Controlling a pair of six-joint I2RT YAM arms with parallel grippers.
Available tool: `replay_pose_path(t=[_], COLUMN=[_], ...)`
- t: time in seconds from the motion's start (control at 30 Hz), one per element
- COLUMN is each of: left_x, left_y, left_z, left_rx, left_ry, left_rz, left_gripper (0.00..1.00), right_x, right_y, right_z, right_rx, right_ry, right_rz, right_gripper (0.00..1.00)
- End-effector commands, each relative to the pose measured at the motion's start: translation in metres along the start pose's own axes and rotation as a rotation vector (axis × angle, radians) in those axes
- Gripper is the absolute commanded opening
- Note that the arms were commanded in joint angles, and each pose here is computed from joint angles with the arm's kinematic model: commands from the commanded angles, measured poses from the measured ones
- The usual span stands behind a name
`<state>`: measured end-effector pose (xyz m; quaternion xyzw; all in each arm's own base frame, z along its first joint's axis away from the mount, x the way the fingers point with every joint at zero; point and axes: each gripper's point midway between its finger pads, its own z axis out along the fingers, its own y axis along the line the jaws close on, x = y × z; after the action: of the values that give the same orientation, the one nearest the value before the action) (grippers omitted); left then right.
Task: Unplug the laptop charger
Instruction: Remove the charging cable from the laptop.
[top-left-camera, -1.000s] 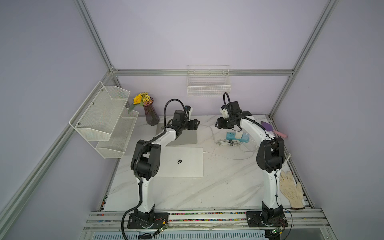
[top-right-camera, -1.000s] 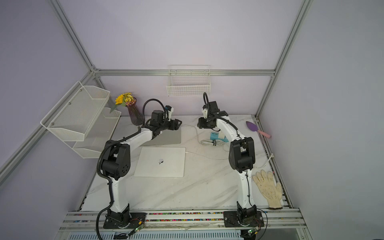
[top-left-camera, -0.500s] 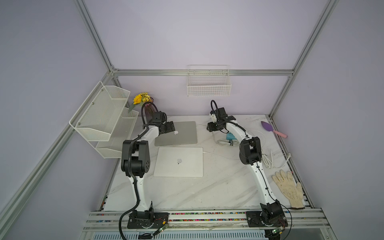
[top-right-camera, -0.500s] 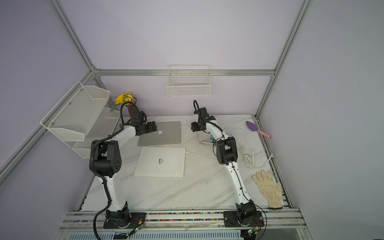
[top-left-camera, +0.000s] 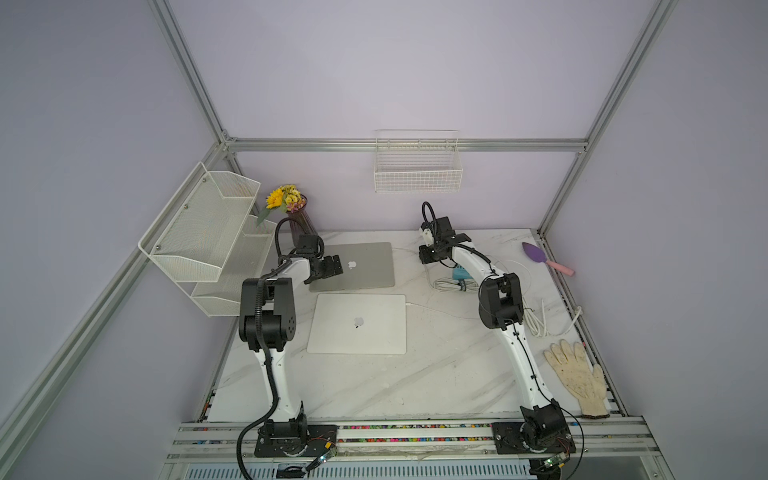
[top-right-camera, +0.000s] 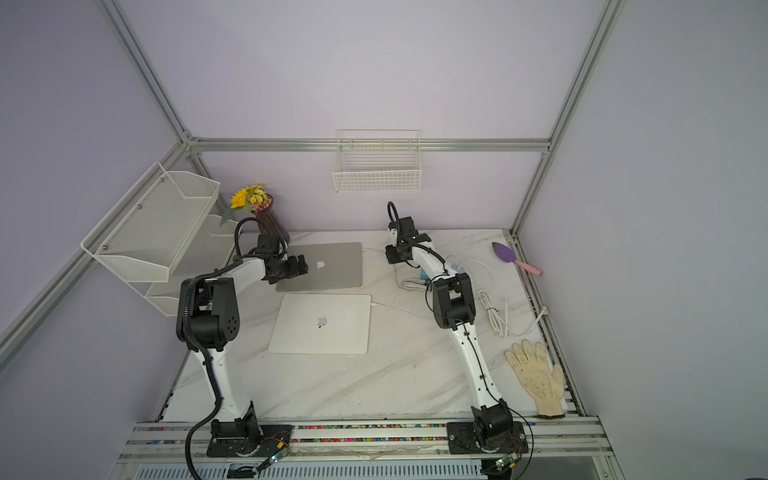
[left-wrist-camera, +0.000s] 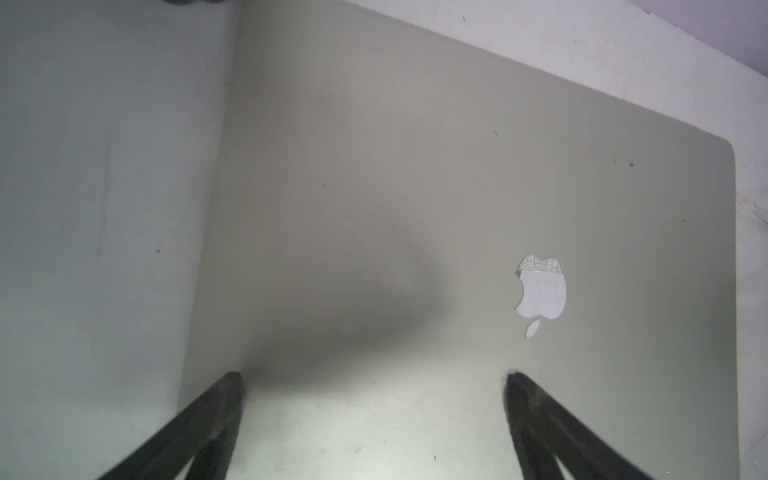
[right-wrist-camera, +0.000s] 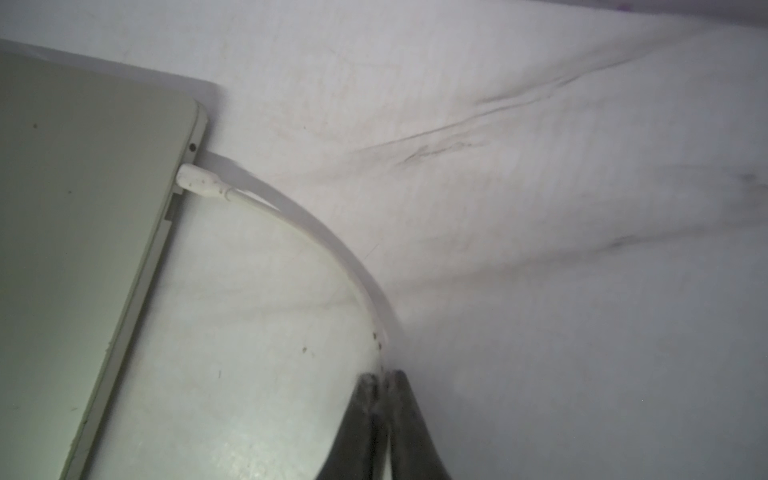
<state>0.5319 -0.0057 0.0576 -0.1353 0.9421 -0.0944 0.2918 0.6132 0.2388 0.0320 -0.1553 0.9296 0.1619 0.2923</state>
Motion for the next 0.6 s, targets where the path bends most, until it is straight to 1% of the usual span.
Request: replay_pose_path(t=[0.0, 0.1, 0.2, 0.37, 0.47, 0.57], left_x=[0.016, 0.017, 0.014, 0.000, -0.007, -0.008], left_y=[-0.001, 0.002, 0.003, -0.008, -0.004, -0.008], left_z=[0.011, 0.012, 0.011, 0.004, -0.001, -0.006], left_rx=[0.028, 0.011, 0.008, 0.042, -0.002, -0.006], left_ry=[0.088, 0.092, 0.084, 0.058, 0.061, 0.075], left_rz=[0.002, 0.002, 0.014, 0.044, 0.045, 0.065], left_gripper=[0.98, 0.99, 0.99, 0.98, 0.99, 1.00], right_x=[0.033, 0.025, 0.024, 0.037, 0.047, 0.057], right_y=[0.001, 0.012, 0.026, 0.050, 0.062, 0.077], right_z=[0.007, -0.010, -0.028, -0.050, -0.063, -0.075], right_rx=[-0.004, -0.038, -0.101, -0.199, -0.249, -0.298], right_ry=[0.094, 0.052, 0.041, 0.079, 0.097, 0.096], right_rz=[0.013, 0.021, 0.016, -0.020, -0.055, -0.103], right_gripper=[0.00, 0.00, 0.00, 0.00, 0.00, 0.00])
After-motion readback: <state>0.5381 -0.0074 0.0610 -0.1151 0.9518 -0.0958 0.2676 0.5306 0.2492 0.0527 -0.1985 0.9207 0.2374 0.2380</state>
